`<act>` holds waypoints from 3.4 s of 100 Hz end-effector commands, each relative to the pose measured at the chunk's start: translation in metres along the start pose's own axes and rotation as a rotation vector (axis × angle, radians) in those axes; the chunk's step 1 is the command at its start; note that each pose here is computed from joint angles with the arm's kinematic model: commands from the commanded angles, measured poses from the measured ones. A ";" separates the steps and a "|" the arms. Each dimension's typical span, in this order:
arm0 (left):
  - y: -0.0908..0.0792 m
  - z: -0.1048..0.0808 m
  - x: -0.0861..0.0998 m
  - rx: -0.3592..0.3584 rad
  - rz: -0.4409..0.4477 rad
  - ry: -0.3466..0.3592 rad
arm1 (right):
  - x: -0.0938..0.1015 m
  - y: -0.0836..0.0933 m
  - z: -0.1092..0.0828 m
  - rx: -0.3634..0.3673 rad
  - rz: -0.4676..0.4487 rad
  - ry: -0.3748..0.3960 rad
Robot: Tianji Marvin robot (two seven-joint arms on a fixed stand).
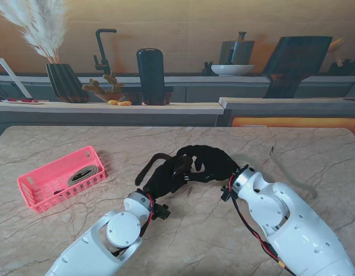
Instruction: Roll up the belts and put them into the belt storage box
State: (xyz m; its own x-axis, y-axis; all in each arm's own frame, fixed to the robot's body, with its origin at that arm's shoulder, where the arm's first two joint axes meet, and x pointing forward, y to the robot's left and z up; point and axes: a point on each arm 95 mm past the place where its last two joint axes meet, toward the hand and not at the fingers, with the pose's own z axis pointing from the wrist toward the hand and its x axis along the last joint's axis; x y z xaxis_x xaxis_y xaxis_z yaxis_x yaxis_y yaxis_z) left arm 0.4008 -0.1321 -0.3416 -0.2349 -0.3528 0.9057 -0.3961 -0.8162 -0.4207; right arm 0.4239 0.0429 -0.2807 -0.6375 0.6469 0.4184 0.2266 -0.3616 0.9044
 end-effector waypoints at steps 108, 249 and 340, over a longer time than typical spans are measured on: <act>0.001 -0.001 -0.004 -0.076 -0.188 -0.096 | 0.018 0.080 -0.009 -0.385 -0.161 0.070; 0.013 -0.006 0.003 -0.007 -0.187 -0.197 | 0.005 0.052 0.030 -0.243 -0.384 0.048; 0.004 -0.019 0.016 0.090 -0.630 -0.065 | 0.021 -0.027 0.031 -0.157 -0.204 0.133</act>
State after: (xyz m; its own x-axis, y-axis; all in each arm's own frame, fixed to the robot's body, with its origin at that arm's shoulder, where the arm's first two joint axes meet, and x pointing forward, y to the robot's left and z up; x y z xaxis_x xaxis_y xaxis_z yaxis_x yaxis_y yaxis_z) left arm 0.3801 -0.1250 -0.3442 0.1082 0.1560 0.9818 -0.3402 -0.9221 0.1840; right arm 0.4312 0.0800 -0.2801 -0.7456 0.6379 0.1928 -0.0644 -0.3570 0.9319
